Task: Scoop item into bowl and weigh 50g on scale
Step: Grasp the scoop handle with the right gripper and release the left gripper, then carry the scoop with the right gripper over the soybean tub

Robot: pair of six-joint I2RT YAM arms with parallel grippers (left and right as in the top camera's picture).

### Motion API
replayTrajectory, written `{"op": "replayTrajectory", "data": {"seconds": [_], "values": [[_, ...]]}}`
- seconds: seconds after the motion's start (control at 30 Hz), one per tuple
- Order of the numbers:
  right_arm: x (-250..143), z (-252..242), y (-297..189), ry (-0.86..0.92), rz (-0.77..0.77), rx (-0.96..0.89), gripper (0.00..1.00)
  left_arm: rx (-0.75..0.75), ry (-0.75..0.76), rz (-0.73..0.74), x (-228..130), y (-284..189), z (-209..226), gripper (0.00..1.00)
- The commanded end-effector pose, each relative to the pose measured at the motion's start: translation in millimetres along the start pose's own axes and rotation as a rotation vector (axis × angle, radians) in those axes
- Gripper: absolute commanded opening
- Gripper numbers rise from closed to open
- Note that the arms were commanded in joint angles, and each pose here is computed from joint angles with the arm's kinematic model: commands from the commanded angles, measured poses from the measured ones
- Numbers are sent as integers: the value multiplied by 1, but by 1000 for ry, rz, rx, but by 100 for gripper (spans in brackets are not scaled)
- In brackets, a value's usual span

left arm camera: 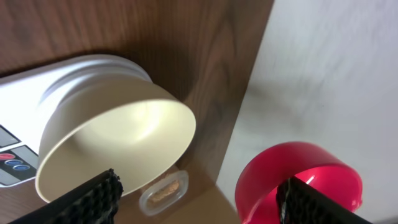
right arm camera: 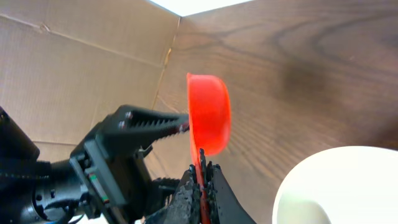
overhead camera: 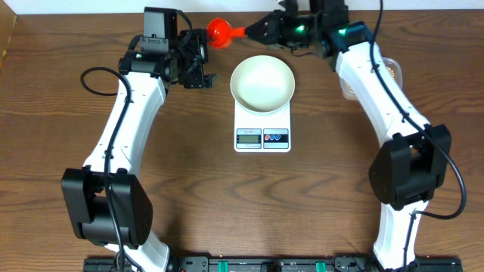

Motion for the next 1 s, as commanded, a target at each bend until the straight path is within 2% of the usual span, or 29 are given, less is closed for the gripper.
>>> {"op": "replayTrajectory", "data": {"seconds": [0.0,0.1,0.2,0.23,0.4,0.5,0.6,0.83,0.97], "values": [[32,-31,-44,-27,-118,-70,1,-63,248,-81,10,-14,-14,81],[47,-52,-79,-20,-169,-120,2,-93,670,-69,5,-14,-21,81],[55,-65,-106,-22,-198,-165,2,-77,816,-74,5,-14,-19,81],[60,-74,-126,-20,-220,-208,2,-72,924,-79,5,-14,-19,81],[72,-84,-165,-28,-275,-301,1,-93,979,-85,9,-17,-24,81],[78,-83,-180,-43,-303,-320,2,-175,1169,-20,-2,-19,-31,80],[83,-85,-192,-44,-330,-340,2,-202,1270,-18,-8,-22,-33,75],[79,-98,-204,-1,-334,-398,1,-184,1318,-15,-10,-27,-30,73],[72,-103,-205,-17,-295,-432,1,-111,1327,-27,-4,-26,-21,72]]}}
Point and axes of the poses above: each gripper's point midway between its finger pads, its own y axis out along the fingers, its own z axis along the line the jaws close on, x = y × z, the point moved 7 cm from there along -y, back along the fingers, and after that the axes turned 3 degrees about -y, right-handed, at the moved point
